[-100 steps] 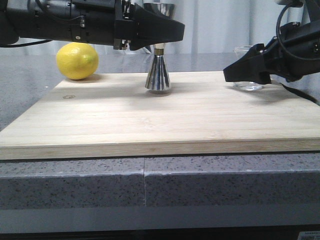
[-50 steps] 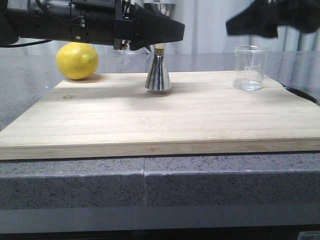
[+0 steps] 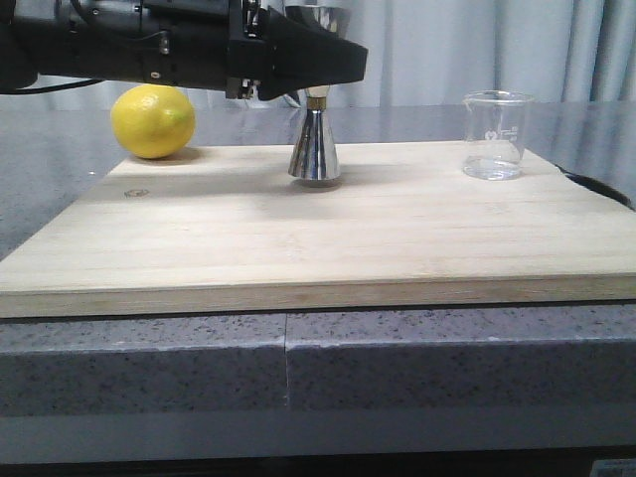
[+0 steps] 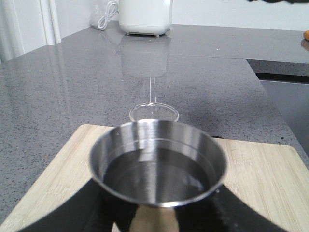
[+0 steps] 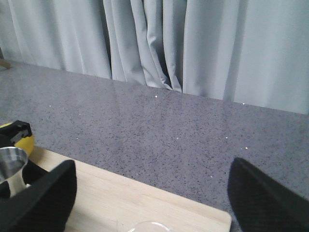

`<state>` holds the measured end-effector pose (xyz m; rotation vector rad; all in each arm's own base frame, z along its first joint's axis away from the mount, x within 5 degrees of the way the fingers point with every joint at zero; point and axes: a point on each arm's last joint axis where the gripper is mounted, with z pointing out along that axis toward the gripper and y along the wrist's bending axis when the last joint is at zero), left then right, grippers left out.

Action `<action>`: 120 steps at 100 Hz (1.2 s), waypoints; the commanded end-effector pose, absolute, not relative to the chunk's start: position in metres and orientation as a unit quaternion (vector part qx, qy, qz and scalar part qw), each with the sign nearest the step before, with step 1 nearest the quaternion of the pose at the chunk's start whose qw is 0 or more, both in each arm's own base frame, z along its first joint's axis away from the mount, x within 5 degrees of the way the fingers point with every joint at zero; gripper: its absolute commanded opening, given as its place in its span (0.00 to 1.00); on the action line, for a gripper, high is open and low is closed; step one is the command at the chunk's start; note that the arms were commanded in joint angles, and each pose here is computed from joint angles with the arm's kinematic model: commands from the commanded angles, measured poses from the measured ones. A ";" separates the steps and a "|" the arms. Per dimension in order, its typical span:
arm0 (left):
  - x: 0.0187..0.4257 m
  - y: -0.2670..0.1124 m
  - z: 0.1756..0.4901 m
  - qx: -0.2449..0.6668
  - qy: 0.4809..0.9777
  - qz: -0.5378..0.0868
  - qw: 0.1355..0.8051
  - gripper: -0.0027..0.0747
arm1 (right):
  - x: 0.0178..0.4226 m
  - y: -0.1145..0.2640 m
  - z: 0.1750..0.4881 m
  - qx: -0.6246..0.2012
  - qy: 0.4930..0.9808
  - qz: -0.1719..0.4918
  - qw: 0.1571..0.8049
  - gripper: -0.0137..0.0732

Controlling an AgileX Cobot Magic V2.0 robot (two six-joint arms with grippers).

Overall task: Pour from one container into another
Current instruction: 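Open the right gripper and withdraw it from the beaker, then lower the filled steel jigger with the left gripper onto the board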

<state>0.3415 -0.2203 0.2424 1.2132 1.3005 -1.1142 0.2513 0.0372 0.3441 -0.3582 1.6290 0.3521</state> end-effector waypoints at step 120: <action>0.332 -0.221 0.281 0.493 0.473 -0.499 0.534 0.30 | 0.232 0.042 0.369 -0.177 0.689 0.177 0.680 0.82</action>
